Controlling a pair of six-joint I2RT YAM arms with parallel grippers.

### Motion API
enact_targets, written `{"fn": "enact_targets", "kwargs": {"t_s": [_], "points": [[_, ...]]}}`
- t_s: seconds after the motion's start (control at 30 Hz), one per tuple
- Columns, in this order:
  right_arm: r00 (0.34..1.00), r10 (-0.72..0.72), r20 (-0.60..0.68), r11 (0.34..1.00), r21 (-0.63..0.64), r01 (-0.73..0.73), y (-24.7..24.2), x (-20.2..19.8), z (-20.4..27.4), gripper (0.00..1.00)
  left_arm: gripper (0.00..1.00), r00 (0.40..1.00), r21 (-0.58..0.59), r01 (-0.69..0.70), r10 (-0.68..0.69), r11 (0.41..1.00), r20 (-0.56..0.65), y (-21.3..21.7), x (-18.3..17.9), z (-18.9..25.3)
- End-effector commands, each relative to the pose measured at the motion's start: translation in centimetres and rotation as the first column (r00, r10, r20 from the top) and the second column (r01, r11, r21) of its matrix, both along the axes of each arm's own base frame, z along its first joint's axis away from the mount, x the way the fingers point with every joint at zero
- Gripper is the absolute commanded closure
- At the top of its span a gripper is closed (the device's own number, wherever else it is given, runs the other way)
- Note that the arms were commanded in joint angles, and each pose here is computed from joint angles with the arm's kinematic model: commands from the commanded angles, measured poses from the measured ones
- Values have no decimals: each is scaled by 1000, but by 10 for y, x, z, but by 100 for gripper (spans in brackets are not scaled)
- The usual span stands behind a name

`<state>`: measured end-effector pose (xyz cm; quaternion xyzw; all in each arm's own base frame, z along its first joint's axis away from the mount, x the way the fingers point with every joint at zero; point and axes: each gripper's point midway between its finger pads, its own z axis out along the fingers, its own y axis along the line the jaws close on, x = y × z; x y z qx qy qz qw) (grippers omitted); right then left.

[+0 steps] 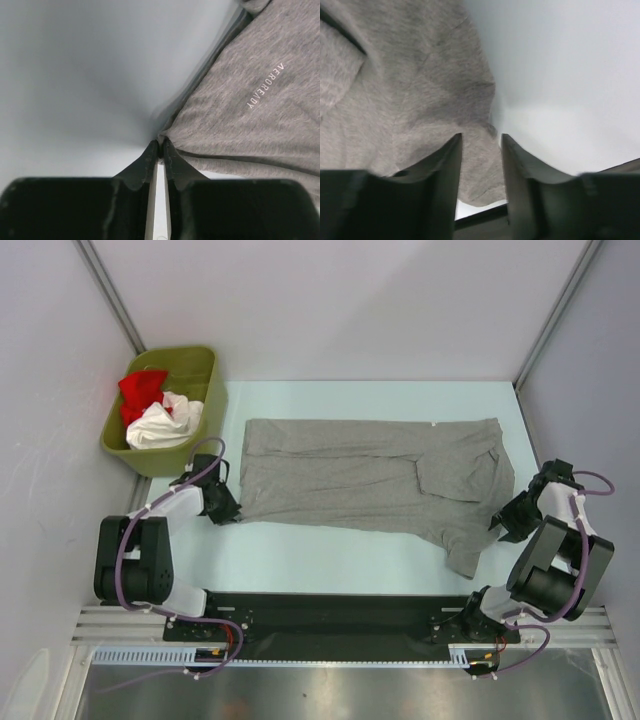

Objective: Fold and stack the t-shirts
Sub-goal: Fold the tshirt

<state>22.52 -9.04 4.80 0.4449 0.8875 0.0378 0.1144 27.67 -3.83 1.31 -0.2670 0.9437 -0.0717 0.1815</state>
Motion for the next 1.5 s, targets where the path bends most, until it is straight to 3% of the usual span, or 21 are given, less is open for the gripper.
{"fn": "enact_targets", "kwargs": {"t_s": [0.0, 0.17, 0.7, 0.83, 0.87, 0.9, 1.13, 1.47], "points": [[998, 44, 42, 999, -3, -44, -9, 14, 5, 54, 87, 1000, 23, 12, -11, 1000, -20, 3, 0, -9], [997, 68, 47, 998, -9, -67, -16, 24, 2, 53, 95, 999, 26, 36, -36, 999, 14, 3, 2, 0], [999, -37, 13, 995, 88, 35, -4, 5, -19, 58, 100, 997, 5, 67, -67, 998, 47, -2, 4, 10], [998, -53, 45, 992, 113, 47, -2, 13, -16, 79, 100, 996, 13, 68, -69, 998, 52, -1, 5, 15], [997, -56, 50, 992, 118, 50, -1, 14, -14, 96, 100, 996, 17, 66, -67, 998, 50, 0, 4, 16], [997, -60, 56, 992, 119, 53, 0, 15, -11, 100, 100, 996, 20, 66, -67, 998, 56, 0, 4, 18], [991, -66, 119, 994, 93, 55, -3, 24, 18, 100, 100, 993, 39, 66, -70, 997, 99, 3, 9, 36], [980, -32, 196, 998, 59, 21, -20, 75, 53, 100, 100, 978, 85, 40, -56, 996, 202, 10, 45, 86]]}}
